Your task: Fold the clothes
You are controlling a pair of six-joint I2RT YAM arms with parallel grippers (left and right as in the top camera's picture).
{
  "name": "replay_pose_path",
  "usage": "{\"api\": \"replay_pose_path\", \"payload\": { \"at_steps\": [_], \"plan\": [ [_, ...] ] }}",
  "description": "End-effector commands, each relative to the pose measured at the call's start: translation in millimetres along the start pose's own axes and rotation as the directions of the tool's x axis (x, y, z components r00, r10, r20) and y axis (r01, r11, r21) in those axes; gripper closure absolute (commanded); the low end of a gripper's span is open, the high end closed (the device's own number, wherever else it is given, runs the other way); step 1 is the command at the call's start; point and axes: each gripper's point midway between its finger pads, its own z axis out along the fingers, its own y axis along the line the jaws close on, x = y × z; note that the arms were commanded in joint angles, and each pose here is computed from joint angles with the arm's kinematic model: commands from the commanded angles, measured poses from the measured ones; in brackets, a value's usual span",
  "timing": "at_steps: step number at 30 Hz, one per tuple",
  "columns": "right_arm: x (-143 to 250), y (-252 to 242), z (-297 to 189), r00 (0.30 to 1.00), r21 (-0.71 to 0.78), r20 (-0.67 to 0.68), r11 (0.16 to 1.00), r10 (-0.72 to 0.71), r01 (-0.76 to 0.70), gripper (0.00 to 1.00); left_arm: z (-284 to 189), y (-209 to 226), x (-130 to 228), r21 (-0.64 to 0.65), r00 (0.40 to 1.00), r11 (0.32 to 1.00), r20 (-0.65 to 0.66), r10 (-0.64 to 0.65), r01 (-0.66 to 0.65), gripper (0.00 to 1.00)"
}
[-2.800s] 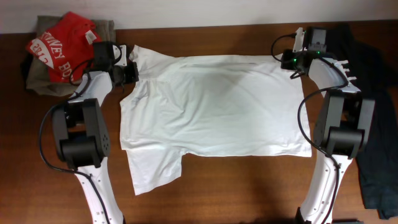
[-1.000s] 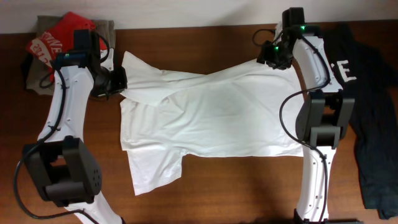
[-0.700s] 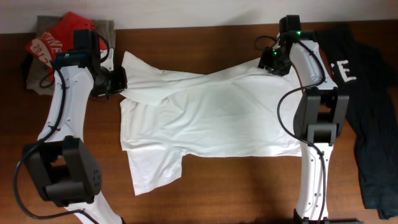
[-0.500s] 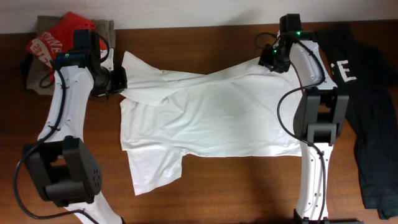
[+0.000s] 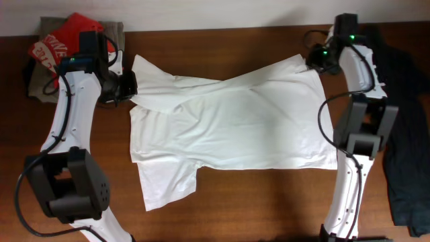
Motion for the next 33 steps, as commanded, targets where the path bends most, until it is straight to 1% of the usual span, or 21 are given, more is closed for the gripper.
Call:
{"api": "replay_pose_path", "payload": {
  "at_steps": [1, 2, 5, 8, 10, 11, 12, 13, 15, 16, 19, 22, 23, 24, 25, 27, 28, 29, 33],
  "plan": [
    [10.2, 20.3, 8.4, 0.996, -0.048, -0.024, 0.996, -0.08, 0.079, 0.44, -13.9, -2.4, -7.7, -0.002, 0.999, 1.0, 0.044, -0.001, 0.001, 0.99],
    [10.3, 25.7, 9.2, 0.996, -0.055, -0.02, 0.995, -0.09, 0.089, 0.45, -13.9, -2.4, -7.6, -0.002, 0.999, 1.0, 0.044, -0.001, 0.001, 0.99],
    [15.4, 45.5, 11.7, 0.982, -0.073, -0.017, 0.98, -0.189, 0.188, 0.45, -13.9, -2.4, -7.6, -0.002, 0.999, 1.0, 0.044, -0.001, 0.001, 0.99],
    [18.2, 48.5, 12.8, 0.98, -0.072, -0.024, 0.979, -0.195, 0.193, 0.46, -13.9, -2.1, -7.5, -0.002, 0.999, 1.0, 0.043, -0.001, 0.002, 0.99],
    [21.3, 45.4, 16.3, 0.981, -0.07, -0.037, 0.98, -0.191, 0.188, 0.57, -13.9, -2.3, -7.2, -0.002, 0.999, 1.0, 0.042, -0.001, 0.001, 0.99],
    [22.1, 45.2, 16.6, 0.981, -0.07, -0.04, 0.98, -0.191, 0.188, 0.6, -13.9, -2.1, -7.2, -0.003, 0.999, 1.0, 0.042, -0.002, 0.002, 0.99],
    [21.1, 44.2, 16.7, 0.981, -0.063, -0.037, 0.98, -0.191, 0.189, 0.61, -13.9, -2.1, -7.1, -0.003, 0.999, 1.0, 0.041, -0.002, 0.002, 0.99],
    [17.6, 34.1, 17.0, 0.981, -0.004, -0.029, 0.982, -0.191, 0.191, 0.45, -13.9, -2.1, -6.9, -0.003, 0.999, 1.0, 0.041, -0.002, 0.002, 0.99],
    [11.4, 19.4, 16.1, 0.981, 0.07, -0.015, 0.978, -0.196, 0.196, 0.42, -13.9, -2.0, -6.7, -0.003, 0.999, 1.0, 0.04, -0.002, 0.002, 0.99],
    [12.4, 22.4, 16.3, 0.97, 0.045, -0.02, 0.969, -0.241, 0.242, 0.42, -13.9, -2.1, -6.8, -0.003, 0.999, 1.0, 0.04, -0.002, 0.002, 0.99],
    [26.0, 42.5, 19.7, 0.961, -0.087, -0.043, 0.959, -0.275, 0.27, 0.43, -13.9, -2.1, -7.0, -0.003, 0.999, 1.0, 0.041, -0.002, 0.002, 0.99],
    [36.2, 38.3, 26.9, 0.96, -0.085, -0.069, 0.96, -0.271, 0.265, 0.57, -13.9, -2.1, -6.9, -0.003, 0.999, 1.0, 0.041, -0.002, 0.002, 0.99],
    [36.3, 38.3, 26.9, 0.96, -0.085, -0.069, 0.961, -0.27, 0.264, 0.6, -13.9, -2.1, -6.9, -0.003, 0.999, 1.0, 0.041, -0.002, 0.002, 0.99],
    [34.4, 38.8, 27.0, 0.96, -0.085, -0.061, 0.96, -0.272, 0.266, 0.69, -13.9, -2.1, -7.0, -0.003, 0.999, 1.0, 0.041, -0.002, 0.002, 0.99],
    [32.7, 38.0, 27.0, 0.961, -0.082, -0.055, 0.96, -0.271, 0.266, 0.75, -13.9, -2.1, -7.0, -0.003, 0.999, 1.0, 0.041, -0.002, 0.002, 0.99],
    [26.6, 34.0, 24.9, 0.962, -0.053, -0.042, 0.962, -0.271, 0.268, 0.8, -13.9, -2.0, -7.0, -0.003, 0.999, 1.0, 0.041, -0.002, 0.002, 0.99],
    [17.6, 27.5, 19.4, 0.963, -0.01, -0.028, 0.963, -0.269, 0.269, 0.83, -13.9, -2.1, -6.9, -0.003, 0.999, 1.0, 0.041, -0.002, 0.002, 0.99],
    [12.4, 26.2, 14.9, 0.964, 0.001, -0.019, 0.964, -0.264, 0.264, 0.85, -13.9, -2.1, -7.0, -0.003, 0.999, 1.0, 0.041, -0.002, 0.002, 0.99],
    [-0.1, 24.8, 3.4, 0.968, 0.006, 0.005, 0.968, -0.252, 0.252, 0.87, -13.9, -2.1, -7.1, -0.003, 0.999, 1.0, 0.041, -0.002, 0.002, 0.99]
  ]
}}
